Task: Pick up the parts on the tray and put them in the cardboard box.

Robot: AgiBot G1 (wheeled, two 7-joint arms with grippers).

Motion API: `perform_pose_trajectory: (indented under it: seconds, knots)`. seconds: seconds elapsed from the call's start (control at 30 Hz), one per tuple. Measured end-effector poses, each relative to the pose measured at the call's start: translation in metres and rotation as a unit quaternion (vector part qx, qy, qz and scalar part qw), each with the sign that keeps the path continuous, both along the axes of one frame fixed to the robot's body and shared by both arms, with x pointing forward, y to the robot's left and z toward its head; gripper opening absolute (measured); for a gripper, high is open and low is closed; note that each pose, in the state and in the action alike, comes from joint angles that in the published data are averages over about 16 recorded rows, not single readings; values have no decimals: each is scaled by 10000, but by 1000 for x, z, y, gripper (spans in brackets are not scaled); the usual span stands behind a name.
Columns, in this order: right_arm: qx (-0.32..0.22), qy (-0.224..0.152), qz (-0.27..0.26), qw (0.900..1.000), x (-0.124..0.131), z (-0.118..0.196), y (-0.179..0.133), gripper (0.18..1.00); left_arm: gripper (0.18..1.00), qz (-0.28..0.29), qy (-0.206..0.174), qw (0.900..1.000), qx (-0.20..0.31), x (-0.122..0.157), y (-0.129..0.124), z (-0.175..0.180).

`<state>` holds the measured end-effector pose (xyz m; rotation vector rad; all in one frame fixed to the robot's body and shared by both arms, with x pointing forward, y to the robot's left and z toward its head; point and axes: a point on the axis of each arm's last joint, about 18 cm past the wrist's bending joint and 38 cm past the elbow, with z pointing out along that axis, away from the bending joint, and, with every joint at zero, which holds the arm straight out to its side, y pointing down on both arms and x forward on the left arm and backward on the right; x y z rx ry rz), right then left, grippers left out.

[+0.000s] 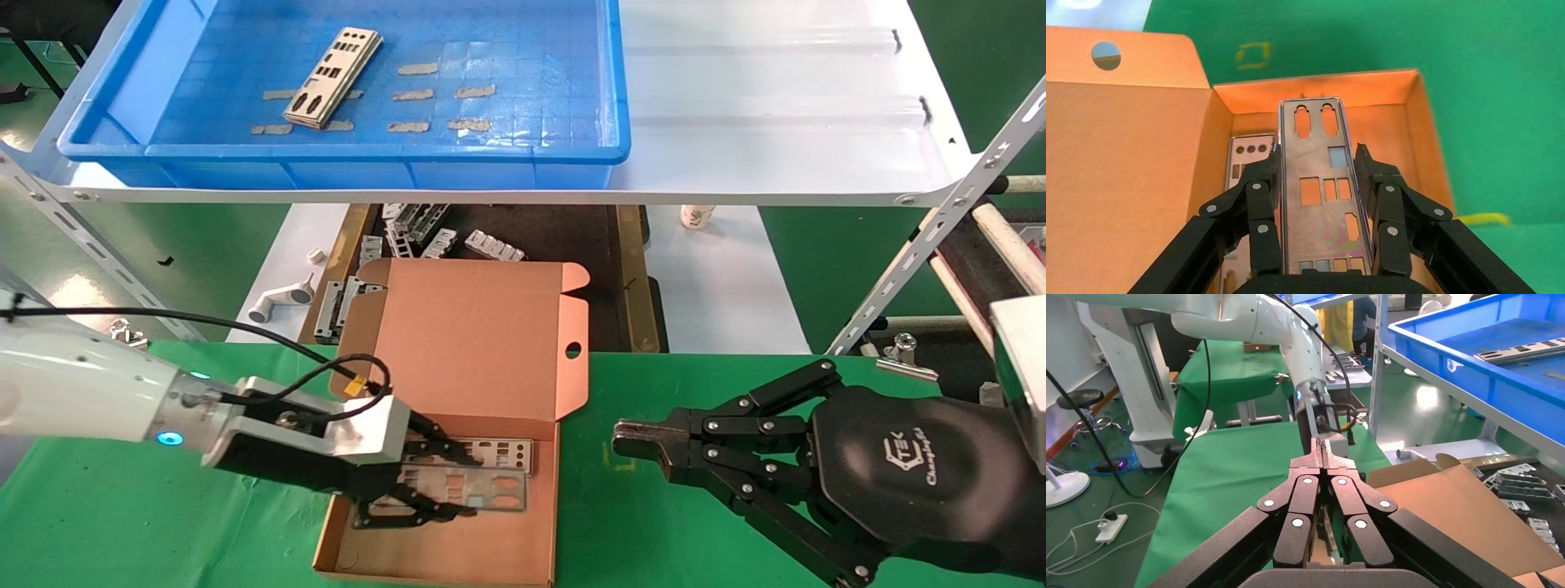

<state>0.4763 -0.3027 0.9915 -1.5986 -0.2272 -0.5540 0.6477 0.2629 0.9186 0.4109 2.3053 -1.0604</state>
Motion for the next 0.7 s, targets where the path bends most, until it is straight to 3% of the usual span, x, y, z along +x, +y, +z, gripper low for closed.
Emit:
perform_pose_trajectory:
  seconds: [0.7]
  knots:
    - [0,0,0,10000,0,0,0,191,460,618,-283,9976,-90,39,-4,-18]
